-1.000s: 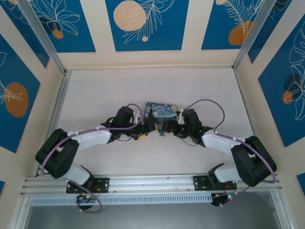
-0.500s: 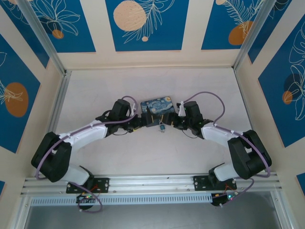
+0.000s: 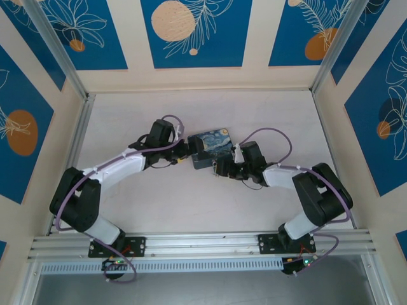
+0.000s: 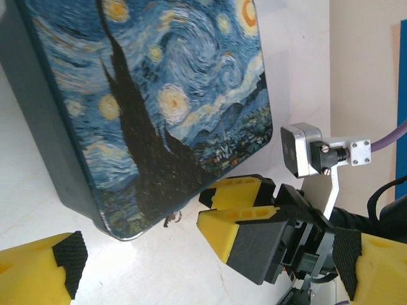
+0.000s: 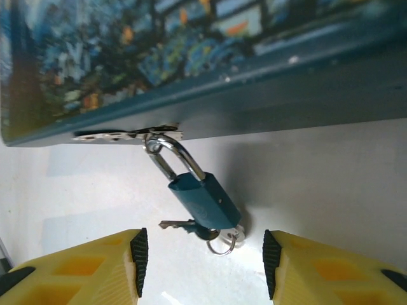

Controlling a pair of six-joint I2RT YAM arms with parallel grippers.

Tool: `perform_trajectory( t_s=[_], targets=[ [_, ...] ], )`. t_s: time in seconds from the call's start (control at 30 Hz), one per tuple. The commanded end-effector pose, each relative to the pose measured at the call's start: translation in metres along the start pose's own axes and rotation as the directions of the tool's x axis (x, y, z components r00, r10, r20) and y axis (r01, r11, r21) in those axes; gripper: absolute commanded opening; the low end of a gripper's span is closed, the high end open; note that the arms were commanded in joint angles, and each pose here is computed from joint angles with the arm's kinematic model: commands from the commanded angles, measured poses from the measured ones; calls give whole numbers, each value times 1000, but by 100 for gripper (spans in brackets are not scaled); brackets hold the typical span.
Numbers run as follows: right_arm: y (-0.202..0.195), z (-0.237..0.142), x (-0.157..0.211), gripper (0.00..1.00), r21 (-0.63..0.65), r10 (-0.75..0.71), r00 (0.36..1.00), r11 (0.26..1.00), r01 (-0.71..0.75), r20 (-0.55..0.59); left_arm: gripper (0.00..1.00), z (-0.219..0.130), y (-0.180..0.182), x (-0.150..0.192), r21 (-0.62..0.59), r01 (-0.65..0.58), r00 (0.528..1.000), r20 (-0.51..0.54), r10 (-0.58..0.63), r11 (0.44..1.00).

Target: Unlock the padlock with the key

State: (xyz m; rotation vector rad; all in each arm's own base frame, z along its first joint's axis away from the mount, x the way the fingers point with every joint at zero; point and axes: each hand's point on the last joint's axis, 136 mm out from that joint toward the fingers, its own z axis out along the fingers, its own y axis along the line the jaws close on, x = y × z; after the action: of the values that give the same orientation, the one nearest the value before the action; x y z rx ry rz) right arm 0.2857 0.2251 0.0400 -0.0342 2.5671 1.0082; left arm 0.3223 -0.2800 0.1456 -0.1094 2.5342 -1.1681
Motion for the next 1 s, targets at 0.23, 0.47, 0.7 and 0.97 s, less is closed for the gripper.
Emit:
perform_trajectory(
  t_s=[0.23,0.47,0.7,0.97],
  targets=[
    [10,15,-5,44,-46,-83,996,996,82,-18,100,-2,5,-11,-7,5,1000,4,-5,1000],
    [11,16,-2,38,-56,-78,997,995,77,-20,100,2,9,-10,-12,16,1000,-6,-16,1000],
    [14,15,0,25,-62,-77,997,995,75,-19,100,4,9,-10,-5,20,1000,-10,-20,1000],
    [16,12,3,26,-62,-68,998,996,67,-11,100,1,9,-14,-30,-17,1000,-2,17,999]
  ],
)
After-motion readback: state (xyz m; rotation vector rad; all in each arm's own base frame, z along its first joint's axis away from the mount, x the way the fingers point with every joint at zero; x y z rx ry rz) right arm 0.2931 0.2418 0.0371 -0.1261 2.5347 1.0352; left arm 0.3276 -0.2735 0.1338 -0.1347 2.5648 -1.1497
